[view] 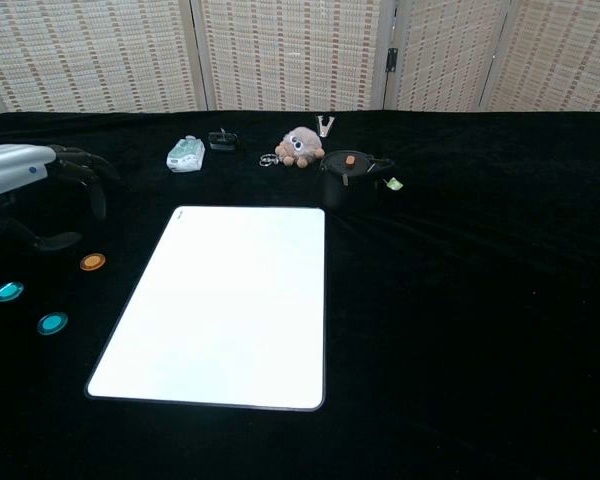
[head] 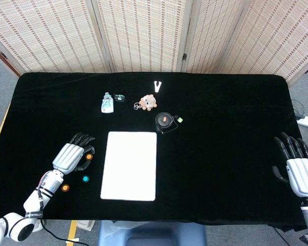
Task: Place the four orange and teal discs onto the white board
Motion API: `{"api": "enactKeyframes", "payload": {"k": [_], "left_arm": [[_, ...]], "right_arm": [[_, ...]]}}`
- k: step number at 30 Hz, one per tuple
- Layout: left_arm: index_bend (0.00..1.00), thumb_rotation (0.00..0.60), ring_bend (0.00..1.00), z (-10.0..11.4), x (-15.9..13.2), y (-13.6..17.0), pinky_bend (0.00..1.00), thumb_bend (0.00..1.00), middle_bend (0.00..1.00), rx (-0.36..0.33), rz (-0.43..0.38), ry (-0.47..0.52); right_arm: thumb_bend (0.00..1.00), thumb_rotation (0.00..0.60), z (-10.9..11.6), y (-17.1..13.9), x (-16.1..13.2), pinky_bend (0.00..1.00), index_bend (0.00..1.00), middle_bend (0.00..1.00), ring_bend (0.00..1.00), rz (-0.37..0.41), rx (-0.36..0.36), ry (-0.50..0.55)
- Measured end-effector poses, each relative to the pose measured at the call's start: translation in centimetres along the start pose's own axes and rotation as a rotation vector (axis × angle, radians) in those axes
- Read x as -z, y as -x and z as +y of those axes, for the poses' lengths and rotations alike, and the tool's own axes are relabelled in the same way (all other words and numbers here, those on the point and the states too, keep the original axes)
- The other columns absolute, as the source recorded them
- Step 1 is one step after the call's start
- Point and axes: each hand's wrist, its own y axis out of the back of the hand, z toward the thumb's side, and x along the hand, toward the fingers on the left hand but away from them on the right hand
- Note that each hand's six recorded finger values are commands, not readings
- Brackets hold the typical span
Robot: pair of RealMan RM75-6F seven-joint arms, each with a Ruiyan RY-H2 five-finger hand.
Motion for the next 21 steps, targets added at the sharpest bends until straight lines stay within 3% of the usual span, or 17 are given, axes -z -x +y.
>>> {"api": "enactKeyframes", "payload": {"k": [10,21], "left_arm": [[0.44,0.6,0.09,-2.5,-0.8,-2.2,0.0,0.44,0.18,0.03,0.008,-0.036],[0.42,0.6,0.08,-4.1,0.4,-2.7,0.0,0.43,0.18,0.063,0.066,-0.091]], "right_arm": [[0.43,0.6,-0.2,0.0,0.0,0.0,0.0,0.0,0.01,-0.003,-0.005,0.003],[0.43,0.6,-0.4,0.0,0.3,0.0,0.0,0.0,0.01,-0.012,-0.012,0.008]]}}
